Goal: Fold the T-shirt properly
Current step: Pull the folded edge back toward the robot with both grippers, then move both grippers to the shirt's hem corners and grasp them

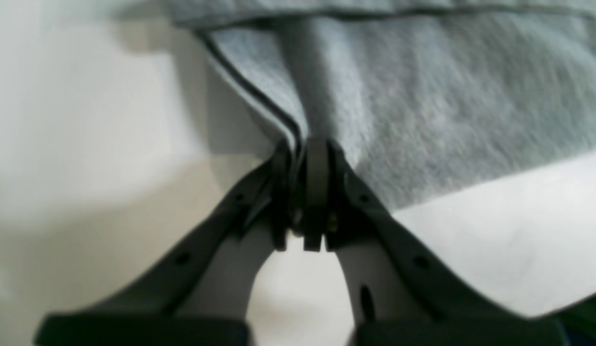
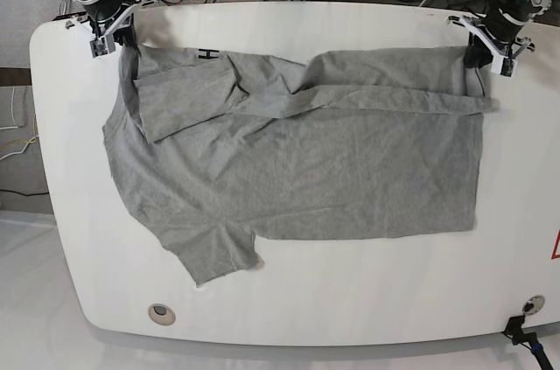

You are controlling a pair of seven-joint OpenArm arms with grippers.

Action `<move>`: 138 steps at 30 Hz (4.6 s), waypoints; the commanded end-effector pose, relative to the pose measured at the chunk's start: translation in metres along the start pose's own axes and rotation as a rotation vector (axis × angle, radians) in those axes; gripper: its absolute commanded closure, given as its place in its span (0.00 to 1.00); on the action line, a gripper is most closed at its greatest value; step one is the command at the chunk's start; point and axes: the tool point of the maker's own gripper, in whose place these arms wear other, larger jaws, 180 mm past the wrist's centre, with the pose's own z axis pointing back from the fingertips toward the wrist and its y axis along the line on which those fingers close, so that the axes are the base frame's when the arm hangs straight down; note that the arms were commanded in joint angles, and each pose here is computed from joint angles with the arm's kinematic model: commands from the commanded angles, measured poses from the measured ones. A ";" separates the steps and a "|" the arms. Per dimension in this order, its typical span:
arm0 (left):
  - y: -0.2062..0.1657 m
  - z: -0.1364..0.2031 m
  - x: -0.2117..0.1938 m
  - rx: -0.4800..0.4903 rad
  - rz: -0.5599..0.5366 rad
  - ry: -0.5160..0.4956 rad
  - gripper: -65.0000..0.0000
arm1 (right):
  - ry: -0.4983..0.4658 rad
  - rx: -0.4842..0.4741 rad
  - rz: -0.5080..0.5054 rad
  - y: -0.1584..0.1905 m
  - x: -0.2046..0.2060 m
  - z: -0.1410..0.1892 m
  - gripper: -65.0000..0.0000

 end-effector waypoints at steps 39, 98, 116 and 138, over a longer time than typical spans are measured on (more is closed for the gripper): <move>0.061 0.054 0.062 0.137 -0.185 -0.096 0.47 | -0.095 -0.108 0.099 -0.021 0.058 0.034 0.74; 0.075 -0.024 0.190 0.120 -0.024 -0.329 0.26 | -0.318 0.060 -0.019 -0.038 0.228 -0.092 0.33; 0.109 -0.045 0.218 0.153 0.026 -0.328 0.26 | -0.357 0.104 -0.145 -0.053 0.272 -0.151 0.32; 0.098 -0.051 0.223 0.127 -0.001 -0.338 0.26 | -0.247 0.189 -0.131 -0.006 0.219 -0.173 0.34</move>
